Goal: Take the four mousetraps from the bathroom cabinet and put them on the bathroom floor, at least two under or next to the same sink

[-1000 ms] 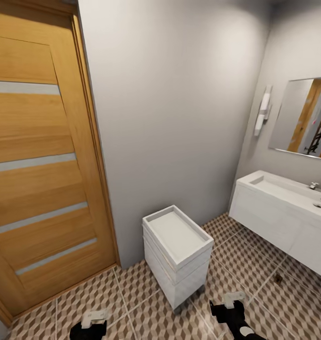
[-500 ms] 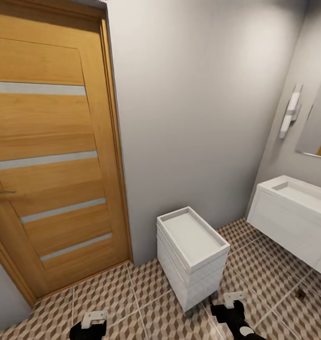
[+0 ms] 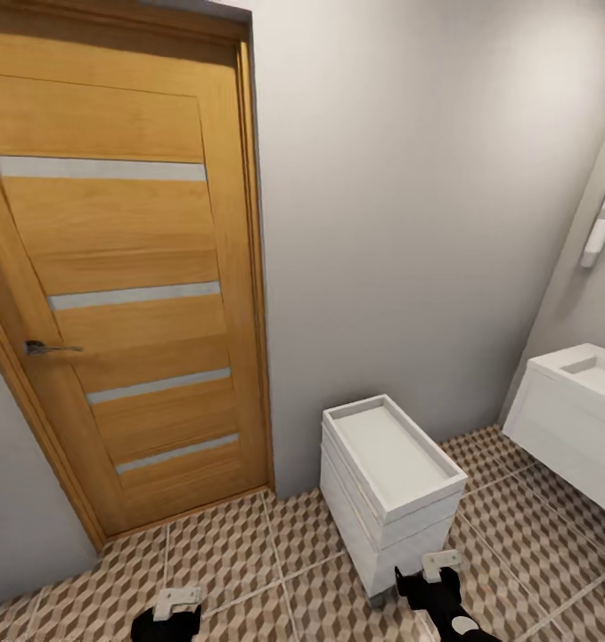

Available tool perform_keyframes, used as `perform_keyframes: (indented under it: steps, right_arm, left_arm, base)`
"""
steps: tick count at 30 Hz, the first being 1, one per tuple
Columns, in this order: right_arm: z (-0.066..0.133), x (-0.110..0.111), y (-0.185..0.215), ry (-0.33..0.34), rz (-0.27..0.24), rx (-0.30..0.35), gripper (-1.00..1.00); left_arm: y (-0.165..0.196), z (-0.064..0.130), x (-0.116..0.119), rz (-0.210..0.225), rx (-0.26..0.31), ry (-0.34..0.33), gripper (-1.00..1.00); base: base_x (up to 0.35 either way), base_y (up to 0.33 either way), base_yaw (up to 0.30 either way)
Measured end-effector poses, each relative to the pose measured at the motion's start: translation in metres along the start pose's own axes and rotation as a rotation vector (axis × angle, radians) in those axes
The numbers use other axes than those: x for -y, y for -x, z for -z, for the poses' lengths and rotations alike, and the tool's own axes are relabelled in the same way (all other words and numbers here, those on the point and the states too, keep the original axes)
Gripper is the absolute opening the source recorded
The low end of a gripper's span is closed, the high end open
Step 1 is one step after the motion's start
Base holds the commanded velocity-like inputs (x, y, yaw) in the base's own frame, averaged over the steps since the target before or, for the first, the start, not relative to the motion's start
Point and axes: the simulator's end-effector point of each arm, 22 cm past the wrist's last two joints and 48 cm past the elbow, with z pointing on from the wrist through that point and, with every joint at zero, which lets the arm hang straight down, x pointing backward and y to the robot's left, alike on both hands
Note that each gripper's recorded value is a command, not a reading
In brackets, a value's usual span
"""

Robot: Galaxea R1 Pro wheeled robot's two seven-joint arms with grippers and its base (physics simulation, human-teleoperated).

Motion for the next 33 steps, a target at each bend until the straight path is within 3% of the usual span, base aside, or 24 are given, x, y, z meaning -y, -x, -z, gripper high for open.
perform_keyframes:
  steps: [33]
  right_arm:
    - [0.0001,-0.0002,-0.0005,0.000,0.000,-0.001,1.00]
  left_arm:
    - [-0.0003,0.0001,0.0012,0.000,-0.001,-0.002,1.00]
  base:
    - [0.000,0.000,0.221]
